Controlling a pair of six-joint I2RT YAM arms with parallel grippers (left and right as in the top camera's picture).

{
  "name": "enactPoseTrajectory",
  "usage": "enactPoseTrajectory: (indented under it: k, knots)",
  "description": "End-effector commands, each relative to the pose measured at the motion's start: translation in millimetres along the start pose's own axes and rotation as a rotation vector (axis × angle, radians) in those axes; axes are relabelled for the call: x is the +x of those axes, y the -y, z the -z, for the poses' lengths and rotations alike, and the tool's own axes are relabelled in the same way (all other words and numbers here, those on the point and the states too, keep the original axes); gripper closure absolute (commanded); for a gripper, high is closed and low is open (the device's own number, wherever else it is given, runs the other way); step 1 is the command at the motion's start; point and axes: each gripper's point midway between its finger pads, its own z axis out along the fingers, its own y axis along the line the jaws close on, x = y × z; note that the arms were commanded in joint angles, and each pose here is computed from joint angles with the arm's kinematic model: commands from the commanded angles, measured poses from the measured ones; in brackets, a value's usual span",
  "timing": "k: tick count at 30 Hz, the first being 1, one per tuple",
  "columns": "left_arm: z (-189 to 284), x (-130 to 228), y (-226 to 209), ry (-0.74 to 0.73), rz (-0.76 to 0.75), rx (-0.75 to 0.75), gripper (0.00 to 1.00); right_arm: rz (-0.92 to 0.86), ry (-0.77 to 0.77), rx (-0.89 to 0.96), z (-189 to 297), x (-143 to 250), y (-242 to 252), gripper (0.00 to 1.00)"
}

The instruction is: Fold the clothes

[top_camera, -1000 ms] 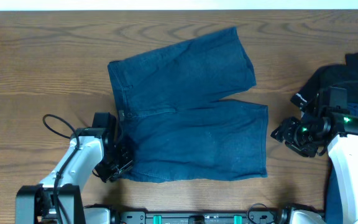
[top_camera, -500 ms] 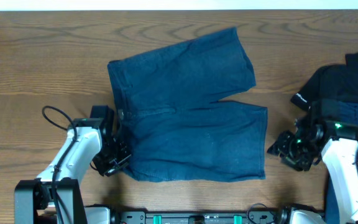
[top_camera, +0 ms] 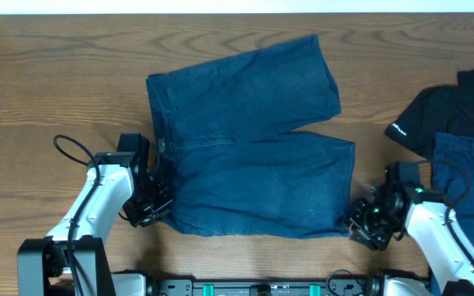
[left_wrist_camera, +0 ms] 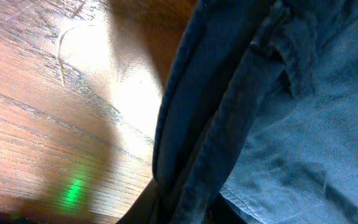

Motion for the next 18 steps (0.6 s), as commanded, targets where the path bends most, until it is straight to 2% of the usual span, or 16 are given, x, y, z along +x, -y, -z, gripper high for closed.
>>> enactPoseTrajectory:
  k: [1, 2, 6, 12, 18]
  knots:
    - [3, -6, 0, 0.018, -0.012, -0.007, 0.83, -0.04, -0.059, -0.027, -10, 16, -4, 0.53]
    - [3, -6, 0, 0.017, -0.018, -0.007, 0.83, -0.035, -0.062, -0.025, -11, 17, -4, 0.59]
    - [3, -5, 0, 0.017, -0.026, -0.007, 0.83, -0.019, -0.028, 0.012, -10, 11, -1, 0.99]
    - [9, 2, 4, -0.012, -0.039, 0.02, 0.85, 0.055, 0.06, 0.044, 18, -12, -16, 0.99]
    - [41, 17, 17, -0.023, -0.099, 0.095, 0.87, 0.206, 0.203, 0.044, 83, -42, -57, 0.99]
